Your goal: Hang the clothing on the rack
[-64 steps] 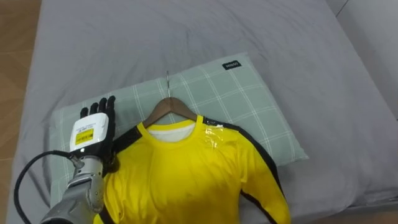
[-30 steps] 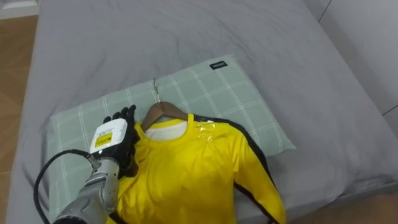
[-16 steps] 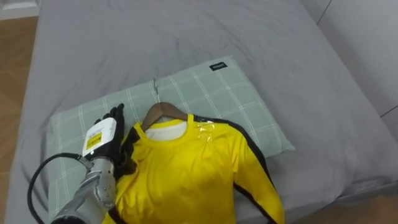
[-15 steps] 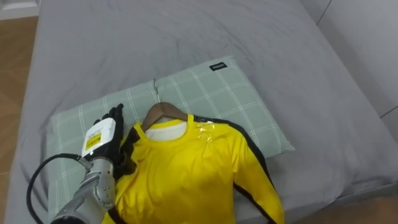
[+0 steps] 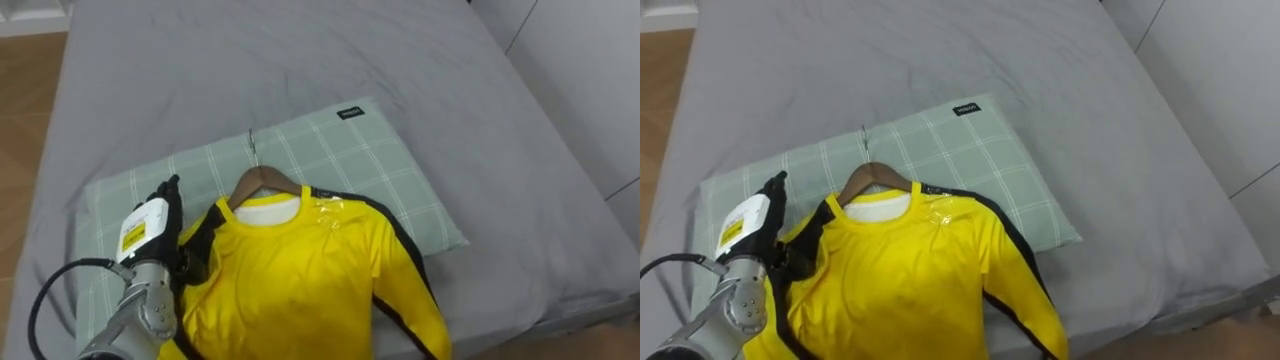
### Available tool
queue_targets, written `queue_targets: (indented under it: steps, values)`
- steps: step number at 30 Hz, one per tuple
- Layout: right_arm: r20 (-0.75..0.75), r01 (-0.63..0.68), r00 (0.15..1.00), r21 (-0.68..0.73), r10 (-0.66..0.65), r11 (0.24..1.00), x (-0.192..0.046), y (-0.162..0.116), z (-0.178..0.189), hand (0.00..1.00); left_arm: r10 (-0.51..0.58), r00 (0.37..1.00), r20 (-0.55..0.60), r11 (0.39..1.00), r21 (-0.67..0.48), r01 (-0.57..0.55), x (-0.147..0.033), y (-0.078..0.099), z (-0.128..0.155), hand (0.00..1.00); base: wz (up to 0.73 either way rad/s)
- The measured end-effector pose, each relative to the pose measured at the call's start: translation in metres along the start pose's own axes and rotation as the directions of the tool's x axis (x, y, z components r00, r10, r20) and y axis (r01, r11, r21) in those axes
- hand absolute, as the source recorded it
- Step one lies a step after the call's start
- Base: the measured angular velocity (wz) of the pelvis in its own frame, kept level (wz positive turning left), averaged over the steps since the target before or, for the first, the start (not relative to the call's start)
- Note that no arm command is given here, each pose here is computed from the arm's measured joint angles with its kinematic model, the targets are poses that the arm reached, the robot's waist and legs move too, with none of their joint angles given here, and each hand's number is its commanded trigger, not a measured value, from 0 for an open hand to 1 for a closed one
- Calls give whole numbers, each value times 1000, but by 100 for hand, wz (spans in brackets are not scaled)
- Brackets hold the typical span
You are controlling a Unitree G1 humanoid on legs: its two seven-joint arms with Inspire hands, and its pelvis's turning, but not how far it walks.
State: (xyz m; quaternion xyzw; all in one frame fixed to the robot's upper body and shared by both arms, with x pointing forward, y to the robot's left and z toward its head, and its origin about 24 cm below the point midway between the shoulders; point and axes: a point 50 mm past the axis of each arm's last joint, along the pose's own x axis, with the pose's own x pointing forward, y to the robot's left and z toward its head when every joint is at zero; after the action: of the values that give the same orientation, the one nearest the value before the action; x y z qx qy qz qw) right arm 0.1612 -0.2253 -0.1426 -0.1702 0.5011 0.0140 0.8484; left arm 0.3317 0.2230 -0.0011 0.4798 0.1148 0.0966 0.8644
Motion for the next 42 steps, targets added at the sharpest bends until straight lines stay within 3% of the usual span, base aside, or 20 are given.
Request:
queue_targets:
  steps: [12, 42]
  values:
    - [8, -2, 1000, 0, 2, 1000, 1, 0, 4, 0, -40, 999, 27, 999, 27, 39, -1, -4, 3, 0, 0]
    - [18, -1, 1000, 9, 1, 1000, 2, -4, 12, 0, -46, 997, 56, 997, 62, 43, 14, 14, 20, 0, 0]
